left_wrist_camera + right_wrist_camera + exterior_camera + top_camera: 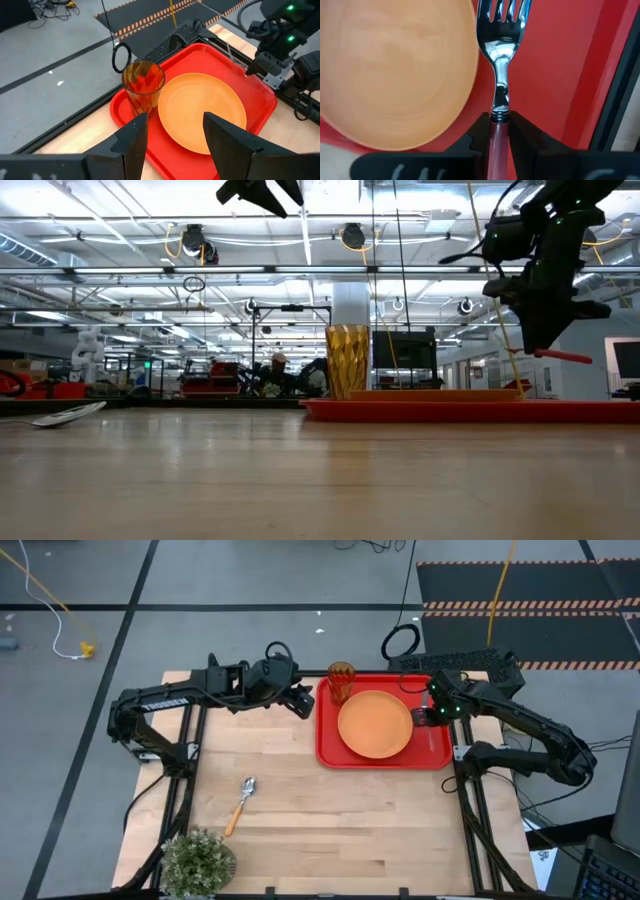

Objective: Pick and place plate/cup/fork/spoon on tray
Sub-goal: Put the pink fork on the red tray to the right side of the orange plate

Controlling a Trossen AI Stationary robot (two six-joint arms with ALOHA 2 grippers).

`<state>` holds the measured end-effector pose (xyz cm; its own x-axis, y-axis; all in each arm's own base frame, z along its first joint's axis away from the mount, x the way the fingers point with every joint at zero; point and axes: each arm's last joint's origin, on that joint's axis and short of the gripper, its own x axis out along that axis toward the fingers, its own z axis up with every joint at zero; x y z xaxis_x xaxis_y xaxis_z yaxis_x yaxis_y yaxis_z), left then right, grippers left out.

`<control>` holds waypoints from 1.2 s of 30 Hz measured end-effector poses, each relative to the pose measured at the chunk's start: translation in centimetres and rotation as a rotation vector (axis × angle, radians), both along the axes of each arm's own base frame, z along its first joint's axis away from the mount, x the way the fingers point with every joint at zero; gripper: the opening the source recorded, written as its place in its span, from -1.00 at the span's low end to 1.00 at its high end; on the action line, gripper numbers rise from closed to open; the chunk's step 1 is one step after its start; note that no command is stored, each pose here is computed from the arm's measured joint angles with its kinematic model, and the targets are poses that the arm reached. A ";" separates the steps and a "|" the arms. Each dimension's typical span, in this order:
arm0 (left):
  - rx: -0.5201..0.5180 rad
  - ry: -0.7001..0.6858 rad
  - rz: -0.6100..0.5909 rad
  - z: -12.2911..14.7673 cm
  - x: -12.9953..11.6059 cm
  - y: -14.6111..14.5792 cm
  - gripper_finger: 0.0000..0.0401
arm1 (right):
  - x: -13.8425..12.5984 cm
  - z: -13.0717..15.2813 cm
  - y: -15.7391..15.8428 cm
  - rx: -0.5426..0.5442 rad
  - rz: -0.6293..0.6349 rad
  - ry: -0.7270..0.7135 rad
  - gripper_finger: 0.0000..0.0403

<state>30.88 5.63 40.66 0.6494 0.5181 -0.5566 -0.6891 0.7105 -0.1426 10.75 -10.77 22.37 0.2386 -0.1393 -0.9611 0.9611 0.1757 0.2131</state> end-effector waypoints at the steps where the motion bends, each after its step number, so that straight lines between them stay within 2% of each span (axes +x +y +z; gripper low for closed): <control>1: -0.003 -0.002 0.002 0.0 0.0 0.0 -0.05 | 0.1 -0.2 -0.2 0.008 -0.004 0.008 -0.81; 10: -0.025 -0.019 0.010 0.0 0.1 -0.4 -0.05 | 1.2 -2.1 -2.0 0.065 -0.009 0.071 -0.81; 17: -0.029 -0.022 -0.015 0.0 0.2 -1.3 -0.05 | 1.6 -3.7 -3.0 0.125 -0.068 0.150 -0.81; 36: -0.021 -0.016 -0.035 0.0 0.3 -1.9 -0.05 | 2.8 -5.3 -4.2 0.131 -0.101 0.137 -0.81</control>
<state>31.15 3.68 40.65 0.6759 0.4831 -0.5565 -0.6614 0.7307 -0.1691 13.51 -15.01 17.03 0.0952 -0.0278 -0.9951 0.9940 0.0568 0.0935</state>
